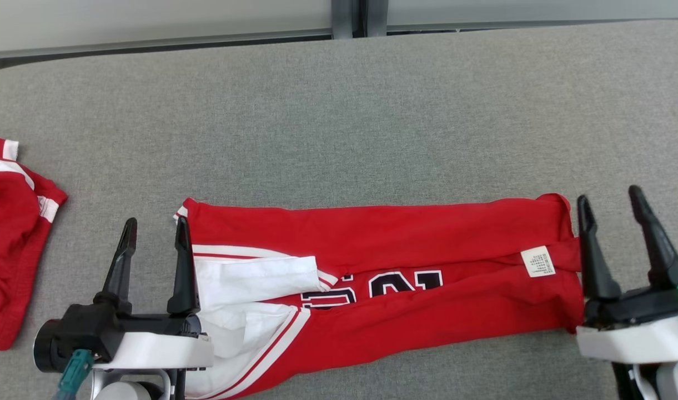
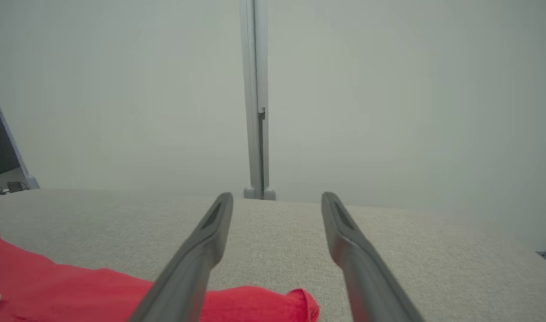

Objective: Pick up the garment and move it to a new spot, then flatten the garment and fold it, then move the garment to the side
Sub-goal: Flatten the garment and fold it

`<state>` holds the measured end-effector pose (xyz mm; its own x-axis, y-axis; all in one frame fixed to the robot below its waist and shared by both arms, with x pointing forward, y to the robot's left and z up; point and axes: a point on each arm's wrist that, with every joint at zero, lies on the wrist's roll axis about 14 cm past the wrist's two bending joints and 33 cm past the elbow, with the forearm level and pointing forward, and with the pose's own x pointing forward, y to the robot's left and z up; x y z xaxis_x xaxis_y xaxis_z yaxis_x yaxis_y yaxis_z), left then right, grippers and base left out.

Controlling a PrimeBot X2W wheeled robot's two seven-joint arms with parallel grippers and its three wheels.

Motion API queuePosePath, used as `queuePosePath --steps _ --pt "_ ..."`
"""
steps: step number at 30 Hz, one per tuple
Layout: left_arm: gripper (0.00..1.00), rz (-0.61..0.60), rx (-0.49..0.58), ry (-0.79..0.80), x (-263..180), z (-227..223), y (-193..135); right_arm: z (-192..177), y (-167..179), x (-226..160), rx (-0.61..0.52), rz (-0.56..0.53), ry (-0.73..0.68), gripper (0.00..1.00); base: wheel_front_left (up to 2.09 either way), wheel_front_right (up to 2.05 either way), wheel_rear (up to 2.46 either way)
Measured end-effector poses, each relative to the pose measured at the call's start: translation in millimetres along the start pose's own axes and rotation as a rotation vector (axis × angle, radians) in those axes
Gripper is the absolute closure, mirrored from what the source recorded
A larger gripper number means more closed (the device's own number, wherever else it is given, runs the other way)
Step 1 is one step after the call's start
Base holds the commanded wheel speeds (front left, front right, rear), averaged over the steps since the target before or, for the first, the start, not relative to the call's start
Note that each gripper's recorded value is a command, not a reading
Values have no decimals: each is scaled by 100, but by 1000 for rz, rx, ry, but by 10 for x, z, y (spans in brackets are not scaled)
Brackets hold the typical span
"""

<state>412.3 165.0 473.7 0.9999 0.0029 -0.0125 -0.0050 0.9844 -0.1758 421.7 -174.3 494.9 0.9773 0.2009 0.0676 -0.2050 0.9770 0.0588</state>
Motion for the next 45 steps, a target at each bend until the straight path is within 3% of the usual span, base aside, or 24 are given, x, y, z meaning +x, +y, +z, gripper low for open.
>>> queuePosePath --steps 9,34,45 --pt "0 -23 60 1 -181 13 -79 20 259 -258 -26 24 11 0 0 0 0" --pt "0 -4 87 32 -242 -79 20 -52 256 -275 26 -7 27 0 0 0 0" --pt "0 -39 57 54 -56 -213 -103 -996 -105 -256 108 -131 296 0 0 0 0"
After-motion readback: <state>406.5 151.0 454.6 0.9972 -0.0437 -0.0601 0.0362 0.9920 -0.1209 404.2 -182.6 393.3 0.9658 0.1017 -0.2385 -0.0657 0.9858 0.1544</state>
